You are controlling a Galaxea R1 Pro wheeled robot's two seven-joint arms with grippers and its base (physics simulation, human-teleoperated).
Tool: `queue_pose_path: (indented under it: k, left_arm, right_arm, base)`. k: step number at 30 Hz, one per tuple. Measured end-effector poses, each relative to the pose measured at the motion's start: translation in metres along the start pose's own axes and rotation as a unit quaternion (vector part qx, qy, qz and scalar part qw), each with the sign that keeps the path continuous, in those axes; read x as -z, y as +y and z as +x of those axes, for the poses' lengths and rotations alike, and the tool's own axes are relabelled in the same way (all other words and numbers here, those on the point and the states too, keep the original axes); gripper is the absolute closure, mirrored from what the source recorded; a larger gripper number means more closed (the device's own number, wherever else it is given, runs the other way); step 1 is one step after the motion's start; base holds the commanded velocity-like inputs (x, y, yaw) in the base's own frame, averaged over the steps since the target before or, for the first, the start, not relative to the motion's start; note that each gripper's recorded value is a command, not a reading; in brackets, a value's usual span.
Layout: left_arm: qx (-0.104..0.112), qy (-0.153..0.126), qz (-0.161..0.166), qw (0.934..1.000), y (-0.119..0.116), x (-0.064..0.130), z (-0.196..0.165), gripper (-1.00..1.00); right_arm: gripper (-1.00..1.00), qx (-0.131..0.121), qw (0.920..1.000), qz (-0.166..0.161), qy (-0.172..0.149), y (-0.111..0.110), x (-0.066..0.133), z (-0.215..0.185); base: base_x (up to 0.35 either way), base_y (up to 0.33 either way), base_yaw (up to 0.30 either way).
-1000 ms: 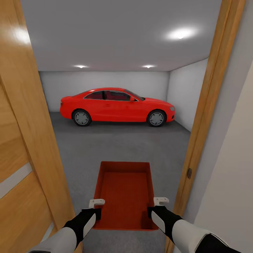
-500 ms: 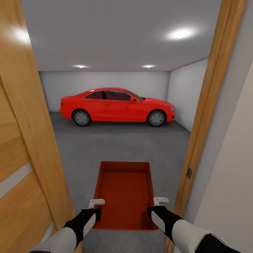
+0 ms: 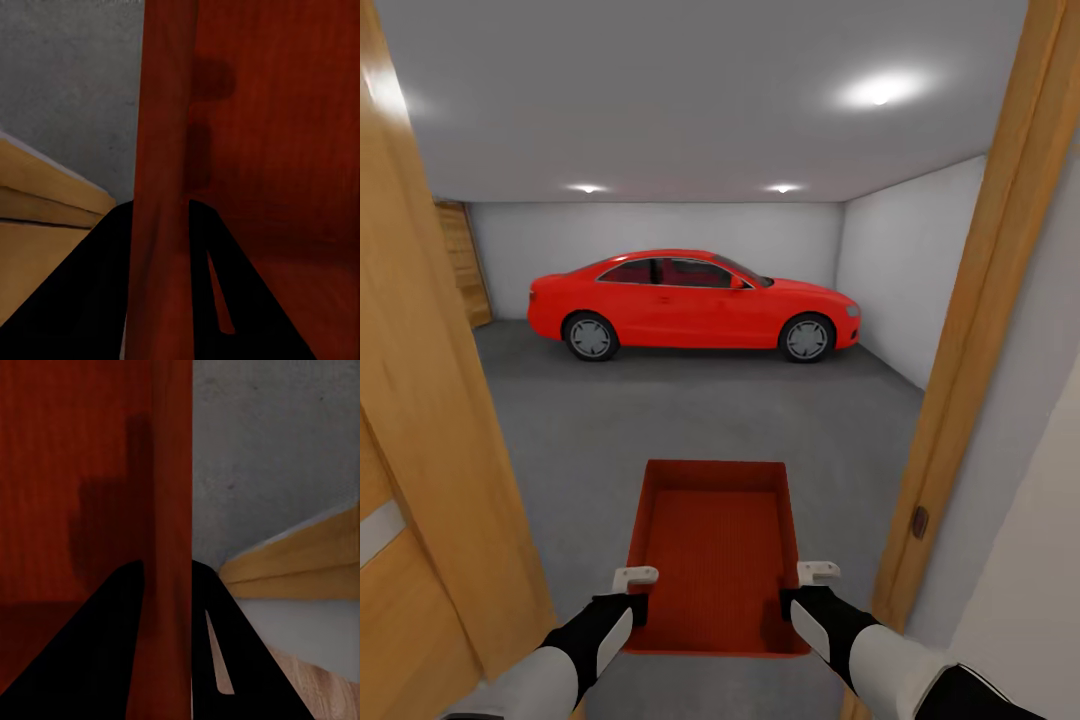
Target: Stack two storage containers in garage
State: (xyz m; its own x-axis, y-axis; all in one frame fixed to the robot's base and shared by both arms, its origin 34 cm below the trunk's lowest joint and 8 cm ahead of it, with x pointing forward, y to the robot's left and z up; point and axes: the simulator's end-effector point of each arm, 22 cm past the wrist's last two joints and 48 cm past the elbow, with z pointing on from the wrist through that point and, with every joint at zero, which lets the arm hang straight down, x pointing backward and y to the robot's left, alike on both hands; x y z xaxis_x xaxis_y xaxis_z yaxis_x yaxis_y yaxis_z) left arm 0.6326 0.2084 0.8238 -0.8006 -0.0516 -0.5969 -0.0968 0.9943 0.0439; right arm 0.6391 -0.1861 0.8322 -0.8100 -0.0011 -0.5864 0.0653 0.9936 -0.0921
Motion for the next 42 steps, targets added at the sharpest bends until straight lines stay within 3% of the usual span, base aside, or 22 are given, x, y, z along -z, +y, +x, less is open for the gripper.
queue_pose_path:
  k: [42]
  left_arm:
    - [0.000,0.002,0.001,1.0000,0.0001,-0.0001,0.0011,1.00]
  right_arm:
    - [1.00,0.000,1.0000,0.000,0.002,0.0001,0.0000,0.0008]
  base:
    - [0.322,0.000,0.000]
